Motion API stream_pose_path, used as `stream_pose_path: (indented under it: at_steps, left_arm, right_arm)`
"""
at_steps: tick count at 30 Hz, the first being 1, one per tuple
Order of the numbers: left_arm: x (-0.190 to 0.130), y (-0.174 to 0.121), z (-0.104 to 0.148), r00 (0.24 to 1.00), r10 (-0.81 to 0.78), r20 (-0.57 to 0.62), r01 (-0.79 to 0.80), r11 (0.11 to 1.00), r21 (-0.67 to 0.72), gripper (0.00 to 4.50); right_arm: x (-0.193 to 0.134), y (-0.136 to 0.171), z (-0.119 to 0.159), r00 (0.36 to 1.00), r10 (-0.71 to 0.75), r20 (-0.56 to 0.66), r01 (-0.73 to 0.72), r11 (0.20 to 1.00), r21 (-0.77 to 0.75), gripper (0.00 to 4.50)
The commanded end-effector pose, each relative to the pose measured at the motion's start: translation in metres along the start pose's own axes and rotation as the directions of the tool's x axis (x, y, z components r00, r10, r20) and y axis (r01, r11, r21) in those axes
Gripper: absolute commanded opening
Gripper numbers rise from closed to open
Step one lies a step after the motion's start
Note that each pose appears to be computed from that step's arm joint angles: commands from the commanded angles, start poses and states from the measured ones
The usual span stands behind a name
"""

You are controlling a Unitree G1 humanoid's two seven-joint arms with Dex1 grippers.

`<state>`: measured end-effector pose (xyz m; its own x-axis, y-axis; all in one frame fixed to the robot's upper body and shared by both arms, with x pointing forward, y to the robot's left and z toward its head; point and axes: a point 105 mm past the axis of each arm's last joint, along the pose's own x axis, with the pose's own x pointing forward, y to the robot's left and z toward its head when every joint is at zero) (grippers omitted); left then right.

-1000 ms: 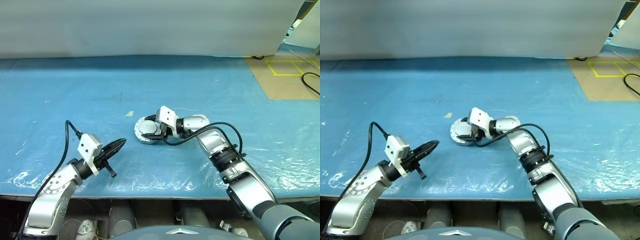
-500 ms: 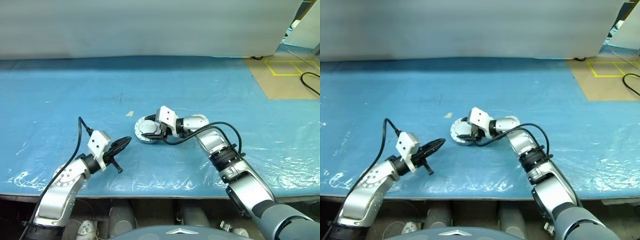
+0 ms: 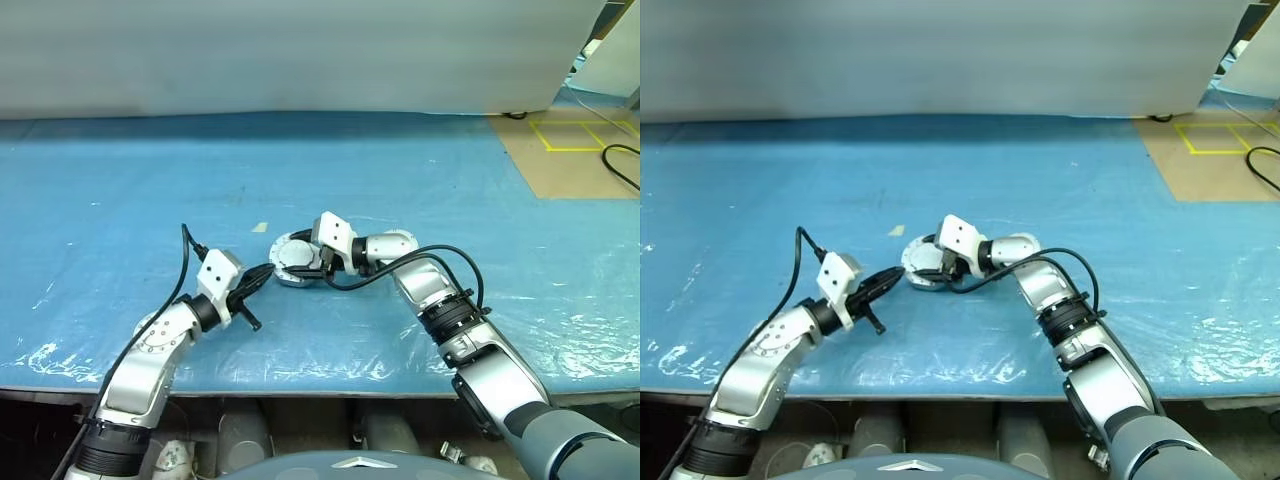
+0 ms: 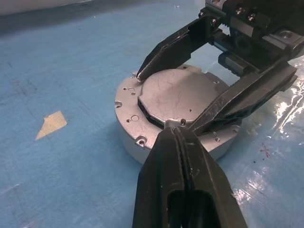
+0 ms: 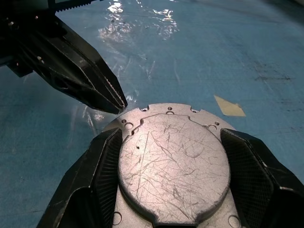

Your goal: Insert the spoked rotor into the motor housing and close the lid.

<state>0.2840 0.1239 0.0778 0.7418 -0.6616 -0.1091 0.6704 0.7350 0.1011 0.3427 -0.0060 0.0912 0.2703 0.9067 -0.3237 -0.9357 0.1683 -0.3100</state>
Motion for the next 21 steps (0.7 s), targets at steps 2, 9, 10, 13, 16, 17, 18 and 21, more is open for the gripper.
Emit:
stream_pose_path:
  at_steps: [2,9,10,13,16,17,18,21]
  left_arm:
    - [0.007,-0.003,-0.009,0.998,0.023,-0.056,-0.023,1.000,0.008,0.00]
    - [0.010,-0.009,-0.018,0.992,0.001,-0.126,-0.003,1.000,-0.014,0.00]
    - [0.010,-0.008,-0.020,0.991,0.008,-0.136,-0.008,1.000,-0.006,0.00]
    - [0.010,-0.007,-0.021,0.990,0.013,-0.141,-0.014,1.000,-0.004,0.00]
    - [0.010,-0.007,-0.021,0.989,0.009,-0.147,-0.009,1.000,-0.001,0.00]
    - [0.010,-0.007,-0.022,0.989,0.012,-0.149,-0.012,1.000,0.001,0.00]
    - [0.010,-0.006,-0.022,0.989,0.015,-0.149,-0.015,1.000,0.000,0.00]
    - [0.010,-0.006,-0.023,0.989,0.015,-0.149,-0.016,1.000,-0.004,0.00]
  right_arm:
    - [-0.003,-0.002,-0.019,0.997,-0.034,-0.069,0.037,0.998,0.046,2.96]
    - [-0.003,-0.003,-0.019,0.997,-0.036,-0.071,0.038,0.998,0.039,2.96]
    - [-0.003,-0.003,-0.018,0.997,-0.035,-0.070,0.038,0.999,0.039,2.96]
    - [-0.003,-0.004,-0.017,0.997,-0.033,-0.065,0.036,0.999,0.037,2.96]
    - [-0.003,-0.003,-0.015,0.998,-0.026,-0.055,0.029,0.999,0.044,2.96]
    - [-0.003,-0.003,-0.014,0.999,-0.029,-0.045,0.031,0.998,0.050,2.96]
    - [-0.003,-0.004,-0.012,0.999,-0.031,-0.036,0.033,0.998,0.056,3.31]
    - [-0.003,-0.006,-0.009,0.999,-0.037,-0.022,0.038,0.997,0.065,4.31]
